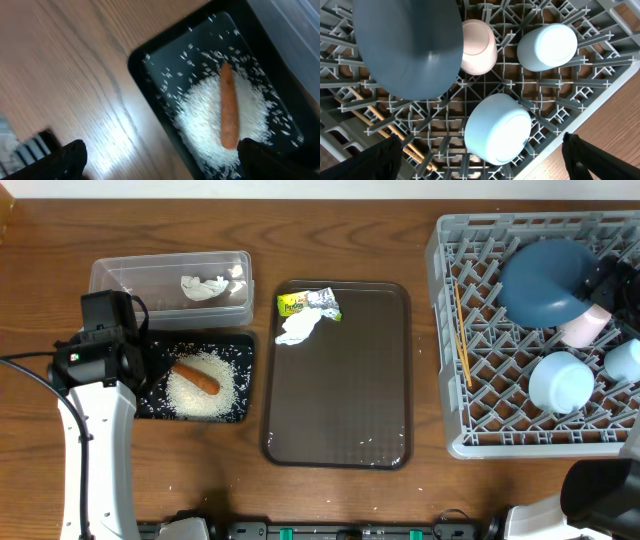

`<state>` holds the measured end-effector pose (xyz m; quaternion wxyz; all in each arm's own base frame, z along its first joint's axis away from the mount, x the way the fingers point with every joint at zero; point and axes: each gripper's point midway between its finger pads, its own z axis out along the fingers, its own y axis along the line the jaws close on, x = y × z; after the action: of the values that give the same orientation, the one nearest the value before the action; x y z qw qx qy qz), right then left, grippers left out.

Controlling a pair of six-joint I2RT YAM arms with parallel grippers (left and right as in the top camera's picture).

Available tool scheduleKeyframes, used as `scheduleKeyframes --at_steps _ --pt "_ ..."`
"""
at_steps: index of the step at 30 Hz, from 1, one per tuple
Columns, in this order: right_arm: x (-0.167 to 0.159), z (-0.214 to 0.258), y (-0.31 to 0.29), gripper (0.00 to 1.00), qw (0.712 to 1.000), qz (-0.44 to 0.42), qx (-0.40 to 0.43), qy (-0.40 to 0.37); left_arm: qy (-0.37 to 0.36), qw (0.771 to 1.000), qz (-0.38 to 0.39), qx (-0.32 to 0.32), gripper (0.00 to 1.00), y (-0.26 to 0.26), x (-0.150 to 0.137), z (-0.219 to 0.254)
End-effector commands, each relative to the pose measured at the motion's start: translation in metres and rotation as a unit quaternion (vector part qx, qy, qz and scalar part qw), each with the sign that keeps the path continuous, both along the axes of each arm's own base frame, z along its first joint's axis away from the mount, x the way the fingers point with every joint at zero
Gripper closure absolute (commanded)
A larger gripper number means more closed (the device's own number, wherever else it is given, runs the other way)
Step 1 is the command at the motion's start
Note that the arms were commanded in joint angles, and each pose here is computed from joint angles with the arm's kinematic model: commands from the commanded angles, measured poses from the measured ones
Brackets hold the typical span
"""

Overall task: Sort waste into correct bins and load items into the dishwasher rack
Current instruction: 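Withdraw the right gripper back over the dish rack, then reach the left gripper to the white tissue on the brown tray and grasp it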

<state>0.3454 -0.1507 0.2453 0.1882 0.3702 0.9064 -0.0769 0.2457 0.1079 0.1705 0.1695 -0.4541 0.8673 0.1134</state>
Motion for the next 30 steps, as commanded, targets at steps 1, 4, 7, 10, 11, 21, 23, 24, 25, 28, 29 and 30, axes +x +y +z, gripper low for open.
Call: scheduleKeyframes --at_steps 1,4,7,10,11,21,23,24,25,28,29,30 --pt "0.0 -0.004 -0.002 0.01 1.0 -0.005 0.004 0.005 -0.023 0.991 -0.013 -0.128 0.02 -0.042 0.007 -0.006" --pt "0.0 -0.004 -0.002 0.01 1.0 -0.005 0.004 0.005 -0.04 0.959 -0.059 -0.275 0.02 -0.097 0.012 -0.002" --pt "0.0 -0.004 -0.002 0.01 1.0 -0.005 0.004 0.005 -0.05 0.926 -0.15 -0.343 0.02 -0.136 0.014 0.007" --pt "0.0 -0.004 -0.002 0.01 1.0 -0.005 0.004 0.005 -0.044 0.904 -0.247 -0.347 0.02 -0.163 0.012 0.01" --pt "0.0 -0.004 -0.002 0.01 1.0 -0.005 0.004 0.005 -0.039 0.896 -0.281 -0.342 0.02 -0.172 0.01 0.01" --pt "0.0 -0.004 -0.002 0.01 1.0 -0.005 0.004 0.005 -0.056 0.865 -0.399 -0.298 0.02 -0.214 0.02 0.014" --pt "0.0 -0.004 -0.002 0.01 1.0 -0.005 0.004 0.005 -0.065 0.86 -0.413 -0.294 0.02 -0.221 0.024 0.016" --pt "0.0 -0.004 -0.002 0.01 1.0 -0.005 0.004 0.005 -0.068 0.854 -0.426 -0.29 0.02 -0.224 0.025 0.016" --pt "0.0 -0.004 -0.002 0.01 1.0 -0.005 0.004 0.005 -0.069 0.847 -0.442 -0.286 0.02 -0.228 0.025 0.016" --pt "0.0 -0.004 -0.002 0.01 1.0 -0.005 0.004 0.005 -0.062 0.834 -0.47 -0.283 0.02 -0.241 0.024 0.013" --pt "0.0 -0.004 -0.002 0.01 1.0 -0.005 0.004 0.005 -0.059 0.829 -0.478 -0.283 0.02 -0.246 0.024 0.012" --pt "0.0 -0.004 -0.002 0.01 1.0 -0.005 0.004 0.005 -0.057 0.825 -0.487 -0.282 0.02 -0.25 0.025 0.011"
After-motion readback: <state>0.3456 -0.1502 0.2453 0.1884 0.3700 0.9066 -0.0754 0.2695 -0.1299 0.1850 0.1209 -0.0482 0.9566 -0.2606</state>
